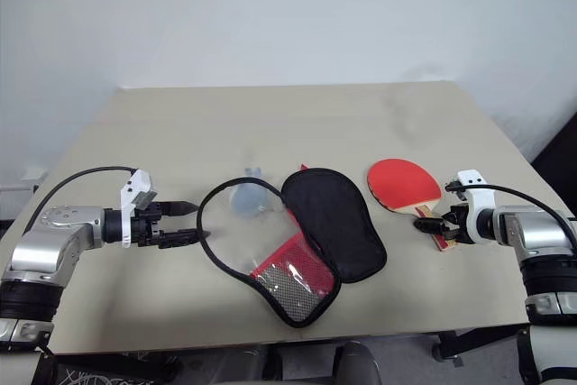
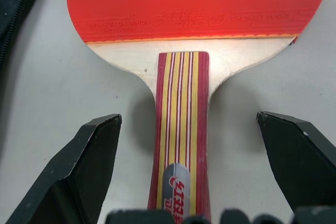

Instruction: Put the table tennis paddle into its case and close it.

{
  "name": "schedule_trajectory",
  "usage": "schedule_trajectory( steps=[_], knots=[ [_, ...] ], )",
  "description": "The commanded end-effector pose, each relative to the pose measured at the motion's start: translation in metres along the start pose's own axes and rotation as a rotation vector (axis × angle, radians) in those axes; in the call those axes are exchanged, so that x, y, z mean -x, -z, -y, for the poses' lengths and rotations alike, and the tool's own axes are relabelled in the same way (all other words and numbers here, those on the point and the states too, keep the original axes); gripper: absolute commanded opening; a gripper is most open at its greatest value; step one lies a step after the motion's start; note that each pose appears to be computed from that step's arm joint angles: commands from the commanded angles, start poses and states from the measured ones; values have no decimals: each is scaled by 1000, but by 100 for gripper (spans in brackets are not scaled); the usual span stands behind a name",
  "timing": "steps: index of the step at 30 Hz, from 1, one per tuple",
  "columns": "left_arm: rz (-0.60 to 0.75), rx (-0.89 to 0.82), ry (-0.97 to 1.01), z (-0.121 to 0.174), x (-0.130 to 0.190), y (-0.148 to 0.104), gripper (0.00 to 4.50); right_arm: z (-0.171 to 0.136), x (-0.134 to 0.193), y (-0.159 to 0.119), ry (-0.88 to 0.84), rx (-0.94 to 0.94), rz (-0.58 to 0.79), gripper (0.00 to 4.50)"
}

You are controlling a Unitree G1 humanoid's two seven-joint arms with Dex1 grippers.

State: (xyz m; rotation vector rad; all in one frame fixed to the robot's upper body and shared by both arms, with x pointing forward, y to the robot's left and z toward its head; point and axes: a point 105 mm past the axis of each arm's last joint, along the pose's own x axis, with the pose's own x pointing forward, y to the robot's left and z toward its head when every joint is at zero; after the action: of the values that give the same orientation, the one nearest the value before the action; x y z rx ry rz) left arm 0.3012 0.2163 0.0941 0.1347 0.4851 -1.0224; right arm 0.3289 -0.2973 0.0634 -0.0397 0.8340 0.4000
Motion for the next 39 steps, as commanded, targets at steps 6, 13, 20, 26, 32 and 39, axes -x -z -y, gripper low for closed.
schedule_trajectory(
  steps=[6, 13, 20, 26, 32, 39],
  knots=[
    [14, -43, -8, 1, 5, -12, 450, 3, -9, -12, 30, 68, 14, 385],
    [14, -33, -22, 1, 9, -10, 450, 1, -16, -23, 34, 95, 36, 188],
    [12, -26, -26, 2, 10, -9, 450, -3, -24, -33, 45, 106, 69, 150],
    [10, -25, -28, 2, 9, -9, 450, 1, -23, -34, 68, 102, 69, 119],
    [10, -26, -31, 0, 9, -10, 450, -11, -5, -60, 52, 83, 133, 119],
    [9, -26, -27, -2, 6, -11, 450, -62, 5, -87, -68, 141, 240, 119]
  ],
)
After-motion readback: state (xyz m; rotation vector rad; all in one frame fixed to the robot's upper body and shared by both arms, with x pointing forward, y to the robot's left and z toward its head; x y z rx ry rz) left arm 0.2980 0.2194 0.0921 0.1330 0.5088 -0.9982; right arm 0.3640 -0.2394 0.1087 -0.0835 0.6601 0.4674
